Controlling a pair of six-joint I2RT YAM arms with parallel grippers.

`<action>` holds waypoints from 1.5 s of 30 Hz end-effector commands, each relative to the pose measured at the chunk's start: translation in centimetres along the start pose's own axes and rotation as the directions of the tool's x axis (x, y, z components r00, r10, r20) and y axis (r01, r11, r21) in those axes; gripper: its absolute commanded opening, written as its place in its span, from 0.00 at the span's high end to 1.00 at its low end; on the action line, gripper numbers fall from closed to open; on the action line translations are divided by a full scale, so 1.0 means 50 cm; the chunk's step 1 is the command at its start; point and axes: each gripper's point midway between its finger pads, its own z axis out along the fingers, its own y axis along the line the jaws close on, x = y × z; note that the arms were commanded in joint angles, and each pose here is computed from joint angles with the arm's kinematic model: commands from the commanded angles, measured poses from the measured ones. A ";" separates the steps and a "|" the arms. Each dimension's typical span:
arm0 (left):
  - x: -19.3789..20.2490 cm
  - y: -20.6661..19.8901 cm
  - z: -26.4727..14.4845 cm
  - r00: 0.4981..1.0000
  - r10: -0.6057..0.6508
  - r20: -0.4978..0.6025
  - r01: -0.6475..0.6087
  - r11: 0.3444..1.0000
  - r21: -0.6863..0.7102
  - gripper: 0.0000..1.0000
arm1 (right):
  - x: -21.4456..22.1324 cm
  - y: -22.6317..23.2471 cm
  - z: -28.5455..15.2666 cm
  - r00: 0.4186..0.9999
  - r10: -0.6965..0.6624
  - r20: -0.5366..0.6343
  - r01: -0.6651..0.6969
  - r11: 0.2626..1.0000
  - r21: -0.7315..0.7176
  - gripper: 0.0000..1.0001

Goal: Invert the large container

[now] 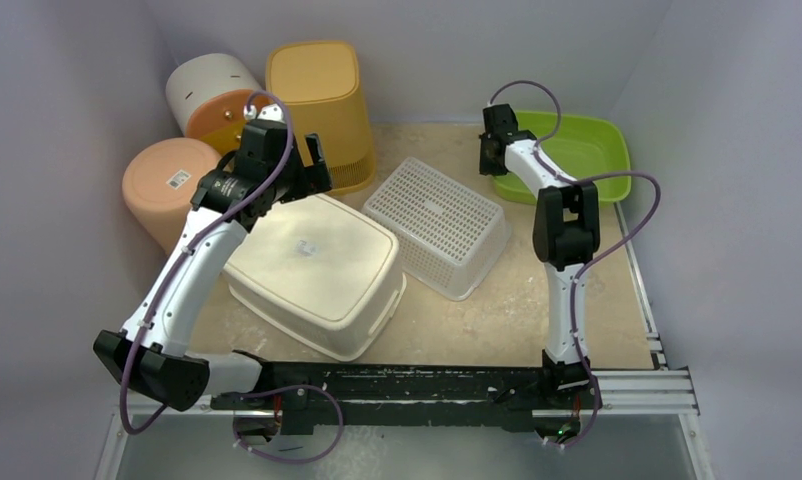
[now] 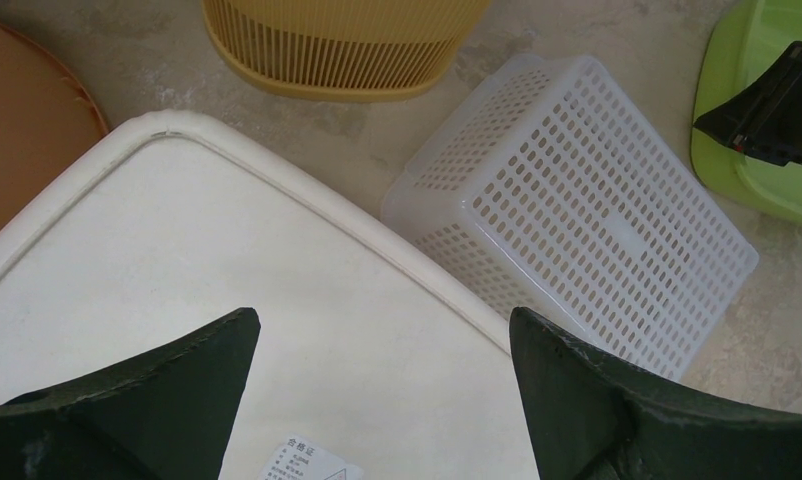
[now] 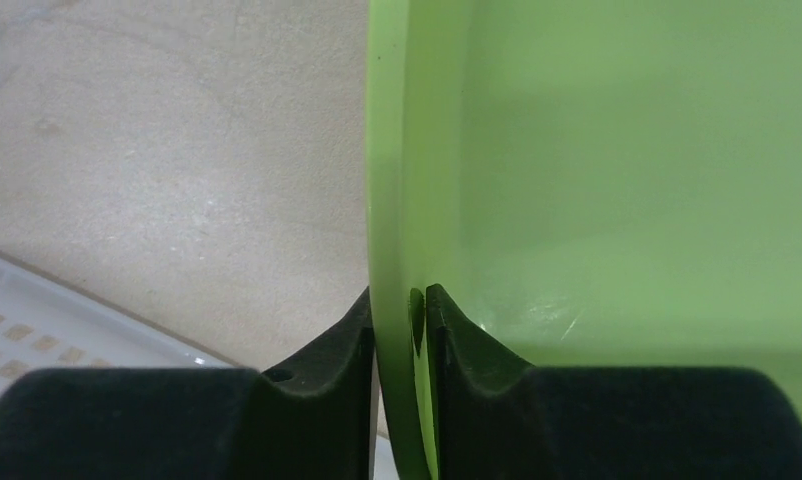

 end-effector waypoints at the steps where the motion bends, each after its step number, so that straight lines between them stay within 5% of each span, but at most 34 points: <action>1: -0.039 -0.015 -0.044 0.997 0.006 0.076 -0.009 0.999 0.044 0.08 | -0.173 -0.003 -0.159 0.967 0.114 0.229 -0.095 0.991 -0.091 0.78; 7: -0.039 -0.013 -0.057 0.996 0.017 0.089 -0.022 0.998 0.057 0.08 | -0.318 0.019 -0.355 0.876 0.268 0.401 -0.162 0.947 -0.279 0.88; 13: -0.035 -0.011 -0.069 0.995 0.026 0.097 -0.033 0.997 0.070 0.08 | -0.394 0.041 -0.514 0.778 0.432 0.456 -0.193 0.856 -0.480 0.96; 18: -0.037 -0.006 -0.082 0.993 0.040 0.107 -0.047 0.997 0.068 0.08 | -0.450 0.057 -0.629 0.637 0.583 0.504 -0.149 0.735 -0.662 1.00; 25: -0.042 -0.002 -0.100 0.992 0.052 0.116 -0.059 0.996 0.065 0.08 | -0.418 0.059 -0.649 0.471 0.854 0.222 -0.145 0.323 -0.935 1.00; 45: -0.044 -0.001 -0.102 0.992 0.060 0.108 -0.066 0.996 0.058 0.08 | -0.424 0.016 -0.716 0.248 0.967 -0.053 0.109 -0.082 -0.991 1.00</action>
